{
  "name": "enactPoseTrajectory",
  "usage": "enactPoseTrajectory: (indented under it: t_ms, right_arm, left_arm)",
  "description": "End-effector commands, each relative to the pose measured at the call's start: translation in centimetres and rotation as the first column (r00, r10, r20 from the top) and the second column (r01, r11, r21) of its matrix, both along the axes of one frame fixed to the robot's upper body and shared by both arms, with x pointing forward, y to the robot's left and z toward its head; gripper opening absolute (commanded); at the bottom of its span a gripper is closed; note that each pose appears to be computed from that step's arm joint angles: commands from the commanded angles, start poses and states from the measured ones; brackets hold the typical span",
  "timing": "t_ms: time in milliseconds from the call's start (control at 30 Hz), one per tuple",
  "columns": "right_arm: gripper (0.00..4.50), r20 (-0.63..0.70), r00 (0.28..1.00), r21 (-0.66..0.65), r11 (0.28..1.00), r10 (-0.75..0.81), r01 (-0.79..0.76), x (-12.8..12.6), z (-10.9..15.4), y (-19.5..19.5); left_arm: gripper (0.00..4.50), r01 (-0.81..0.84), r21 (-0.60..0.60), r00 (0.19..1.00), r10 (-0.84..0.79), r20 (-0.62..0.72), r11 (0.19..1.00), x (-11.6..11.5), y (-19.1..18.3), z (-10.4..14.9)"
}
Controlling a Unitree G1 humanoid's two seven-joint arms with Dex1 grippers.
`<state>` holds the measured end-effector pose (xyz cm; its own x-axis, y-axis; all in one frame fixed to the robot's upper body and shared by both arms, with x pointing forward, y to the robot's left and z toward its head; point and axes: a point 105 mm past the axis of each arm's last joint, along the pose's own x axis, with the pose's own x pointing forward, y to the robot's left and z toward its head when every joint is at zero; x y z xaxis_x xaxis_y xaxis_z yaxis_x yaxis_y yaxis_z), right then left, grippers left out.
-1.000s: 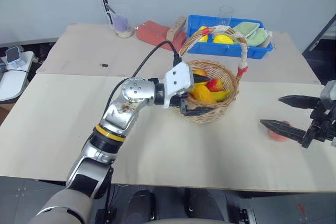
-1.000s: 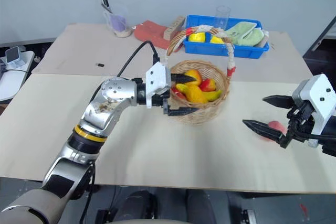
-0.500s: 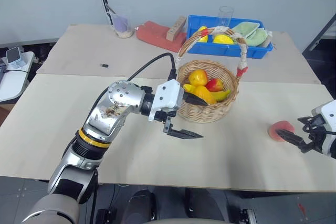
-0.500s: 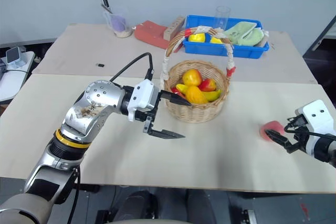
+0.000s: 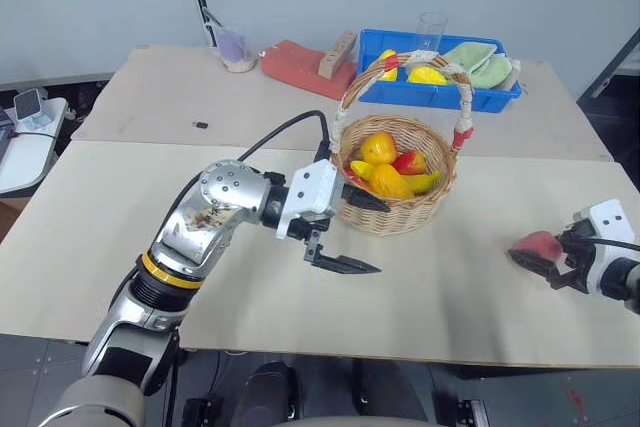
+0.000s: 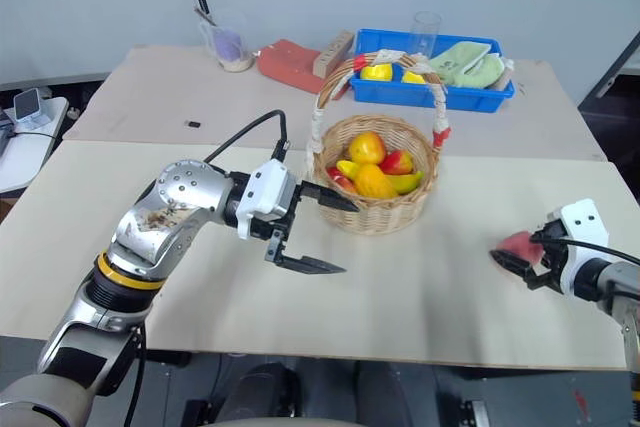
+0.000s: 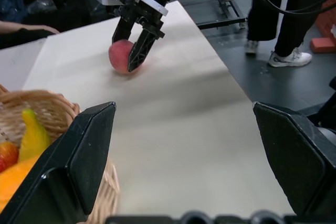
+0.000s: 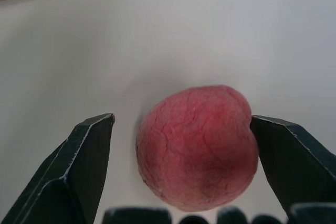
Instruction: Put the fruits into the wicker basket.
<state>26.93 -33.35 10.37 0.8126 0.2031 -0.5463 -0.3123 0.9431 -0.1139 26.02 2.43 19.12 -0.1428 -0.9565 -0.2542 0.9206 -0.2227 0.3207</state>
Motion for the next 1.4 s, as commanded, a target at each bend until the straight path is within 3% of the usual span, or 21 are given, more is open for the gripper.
enactPoseTrajectory:
  t_ms: [33,167,333,433,533,633,700,933,1000,1133,1267,1400]
  right_arm:
    - [3.26,0.016,1.000,-0.028,1.000,0.011,-0.010,0.1,0.6,0.1]
    - [2.18,0.024,0.998,-0.057,0.997,0.050,-0.048,0.0,0.9,0.7]
    - [2.12,0.048,0.970,-0.096,0.968,0.237,-0.231,-1.2,3.4,4.3]
    - [2.12,0.099,0.883,-0.071,0.889,0.458,-0.453,-2.7,7.0,9.5]
    - [2.12,0.152,0.811,-0.051,0.824,0.564,-0.564,-3.5,9.5,12.7]
    - [2.11,0.301,0.718,-0.055,0.763,0.627,-0.644,-2.1,12.4,17.1]
    - [2.11,0.381,0.692,-0.057,0.762,0.613,-0.644,-0.3,13.4,19.2]
    - [2.11,0.485,0.732,-0.061,0.853,0.479,-0.518,6.2,13.4,21.4]
    - [3.14,0.481,0.743,-0.074,0.866,0.466,-0.495,7.4,12.6,21.5]
    - [4.38,0.488,0.741,-0.085,0.870,0.462,-0.486,7.8,12.6,21.5]
    - [4.47,0.489,0.720,-0.078,0.846,0.493,-0.527,6.6,13.4,21.8]
    - [4.47,0.447,0.692,-0.052,0.788,0.567,-0.613,3.3,13.5,21.4]
  left_arm:
    - [4.50,0.025,-0.027,1.000,-0.025,0.018,0.999,-0.6,0.2,1.3]
    - [4.50,0.014,-0.021,1.000,-0.014,0.012,1.000,-0.5,0.6,1.2]
    - [4.50,-0.043,-0.043,0.999,0.042,-0.030,0.998,-0.4,2.5,1.8]
    - [4.50,-0.116,-0.052,0.992,0.113,-0.049,0.992,0.1,4.5,2.0]
    - [4.50,-0.162,-0.071,0.986,0.159,-0.048,0.984,0.3,5.8,2.3]
    - [4.50,-0.228,-0.100,0.972,0.220,-0.084,0.969,0.5,7.3,3.1]
    - [4.50,-0.247,-0.125,0.966,0.235,-0.104,0.961,0.4,7.4,3.7]
    - [4.50,-0.289,-0.156,0.954,0.270,-0.129,0.945,0.0,7.7,4.5]
    - [4.50,-0.302,-0.161,0.950,0.284,-0.126,0.939,0.1,7.7,4.6]
    - [4.50,-0.308,-0.170,0.949,0.289,-0.129,0.936,0.0,7.5,4.7]
    - [4.50,-0.317,-0.174,0.946,0.296,-0.134,0.932,0.0,7.4,4.6]
    - [4.50,-0.326,-0.161,0.942,0.305,-0.141,0.932,0.3,7.3,4.5]
